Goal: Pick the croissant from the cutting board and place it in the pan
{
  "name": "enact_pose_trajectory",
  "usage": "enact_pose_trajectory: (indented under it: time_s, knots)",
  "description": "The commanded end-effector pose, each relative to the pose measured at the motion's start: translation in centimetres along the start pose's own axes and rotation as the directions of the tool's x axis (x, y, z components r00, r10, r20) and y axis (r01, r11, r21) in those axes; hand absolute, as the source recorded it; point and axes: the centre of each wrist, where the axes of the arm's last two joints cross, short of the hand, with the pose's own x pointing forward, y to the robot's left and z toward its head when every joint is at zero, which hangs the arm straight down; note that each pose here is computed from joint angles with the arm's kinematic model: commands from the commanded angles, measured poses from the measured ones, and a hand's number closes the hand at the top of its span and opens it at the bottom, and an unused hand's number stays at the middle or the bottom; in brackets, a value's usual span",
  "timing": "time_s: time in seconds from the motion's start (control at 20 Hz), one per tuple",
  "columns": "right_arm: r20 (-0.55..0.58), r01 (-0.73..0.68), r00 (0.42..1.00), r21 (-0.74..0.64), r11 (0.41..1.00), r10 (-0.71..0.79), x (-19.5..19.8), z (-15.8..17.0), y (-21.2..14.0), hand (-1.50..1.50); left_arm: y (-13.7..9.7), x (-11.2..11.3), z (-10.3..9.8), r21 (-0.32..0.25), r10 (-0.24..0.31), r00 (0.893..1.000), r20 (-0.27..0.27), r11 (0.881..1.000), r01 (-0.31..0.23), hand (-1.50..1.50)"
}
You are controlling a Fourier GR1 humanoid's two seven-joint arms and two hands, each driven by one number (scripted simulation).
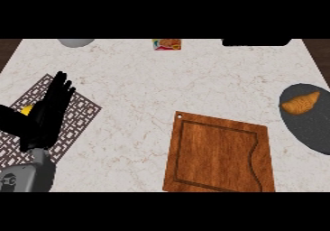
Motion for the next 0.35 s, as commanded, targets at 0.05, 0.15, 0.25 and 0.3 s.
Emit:
enact_pose_trajectory:
  time_s: [0.05, 0.15, 0.25, 0.3]
  knots:
    - [0.141, 0.179, 0.970, 0.130, 0.975, -0.197, 0.2, 1.8, -1.9, -1.50, -0.4, -0.8, 0.1, 0.004, -0.005, 1.000, 0.001, 1.000, 0.005, 0.00]
    - [0.142, 0.158, 0.974, 0.118, 0.980, -0.174, -0.5, 3.1, -2.1, -1.50, 0.6, 0.2, 0.1, 0.013, 0.006, 1.000, 0.006, 1.000, -0.006, 0.00]
    - [0.126, 0.147, 0.978, 0.125, 0.981, -0.163, -0.8, 3.4, -1.9, -1.50, 0.0, 1.1, -0.1, 0.008, -0.015, 1.000, 0.019, 1.000, 0.015, 0.00]
    - [0.131, 0.145, 0.978, 0.120, 0.982, -0.161, -0.4, 3.5, -2.5, -1.50, 0.9, 0.8, -0.1, 0.002, -0.004, 1.000, 0.008, 1.000, 0.004, 0.00]
